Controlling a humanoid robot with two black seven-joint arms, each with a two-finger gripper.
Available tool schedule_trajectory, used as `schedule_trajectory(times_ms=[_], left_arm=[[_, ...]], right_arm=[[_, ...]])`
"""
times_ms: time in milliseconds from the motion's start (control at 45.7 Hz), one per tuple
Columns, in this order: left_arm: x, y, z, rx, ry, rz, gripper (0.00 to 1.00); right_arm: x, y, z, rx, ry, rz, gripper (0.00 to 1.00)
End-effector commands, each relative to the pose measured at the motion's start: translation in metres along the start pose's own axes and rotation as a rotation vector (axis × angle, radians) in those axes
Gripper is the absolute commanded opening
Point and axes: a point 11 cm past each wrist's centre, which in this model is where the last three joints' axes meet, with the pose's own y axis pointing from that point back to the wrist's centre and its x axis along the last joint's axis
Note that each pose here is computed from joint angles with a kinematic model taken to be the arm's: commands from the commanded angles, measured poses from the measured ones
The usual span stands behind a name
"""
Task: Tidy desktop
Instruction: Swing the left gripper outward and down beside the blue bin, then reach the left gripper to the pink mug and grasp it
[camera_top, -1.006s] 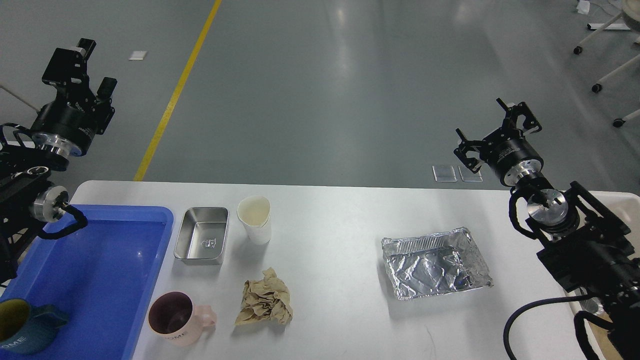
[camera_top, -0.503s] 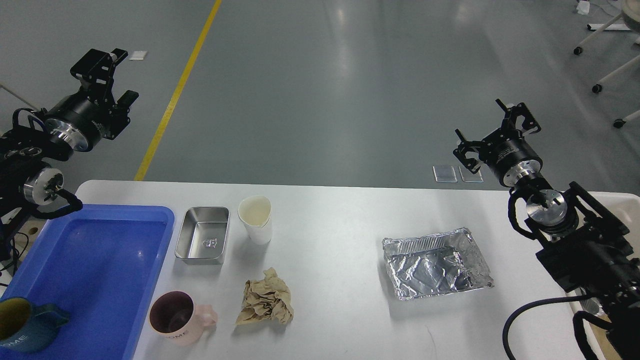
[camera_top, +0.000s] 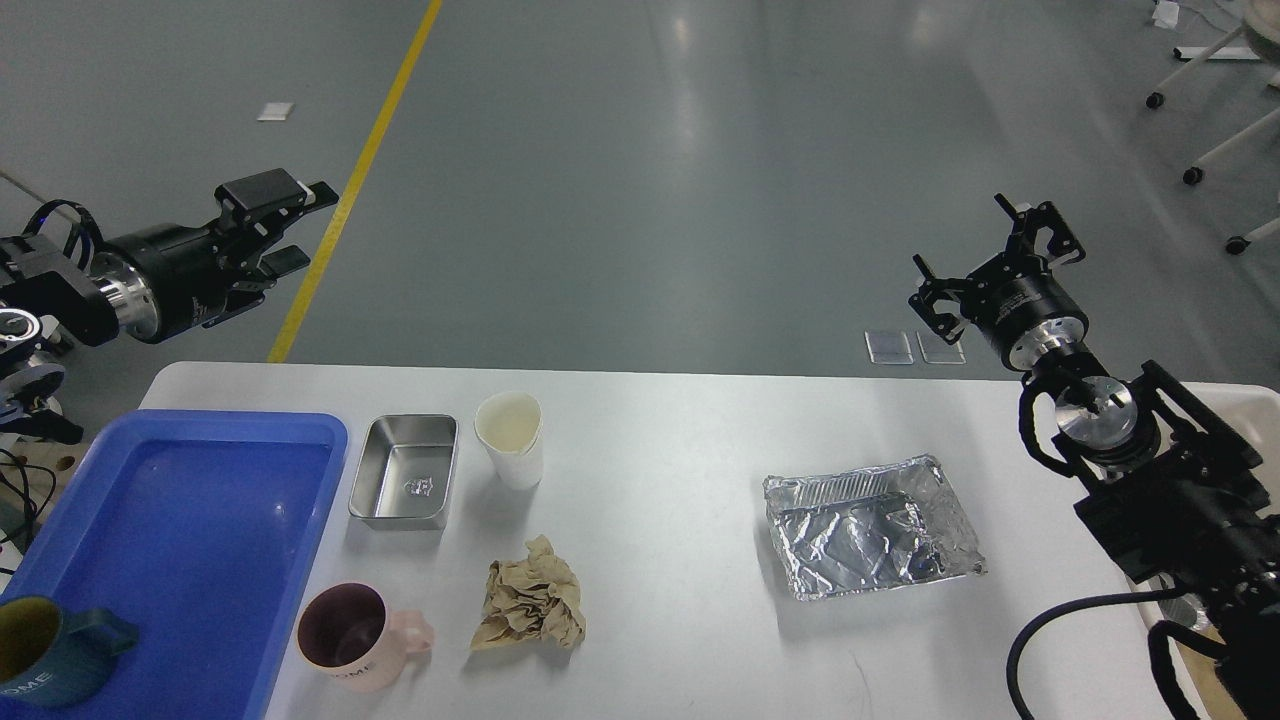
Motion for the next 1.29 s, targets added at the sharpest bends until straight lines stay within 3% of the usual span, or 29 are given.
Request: schedule_trajectory(times_ms=[0, 241, 656, 1269], left_arm=[[-0.006, 0.025, -0.004, 0.055, -0.085, -0.027, 0.86], [-0.022, 0.066, -0.031, 0.224, -0.339, -0.131, 0.86], [-0.03, 0.125, -0.051, 0.375, -0.421, -0.375, 0.85], [-0.019, 0.202, -0.01, 0.334, -0.391, -0.506, 0.79]], right_arm=[[-0.003, -0.001, 0.004, -0.004, -0.006, -0.006, 1.0], [-0.004, -0.002, 0.003, -0.003, -0.006, -0.009, 1.0], [-0.006, -0.003, 0.004, -0.008, 0.008, -0.012, 1.0], [-0.011, -0.005, 0.016, -0.025, 0.0, -0.025, 1.0]])
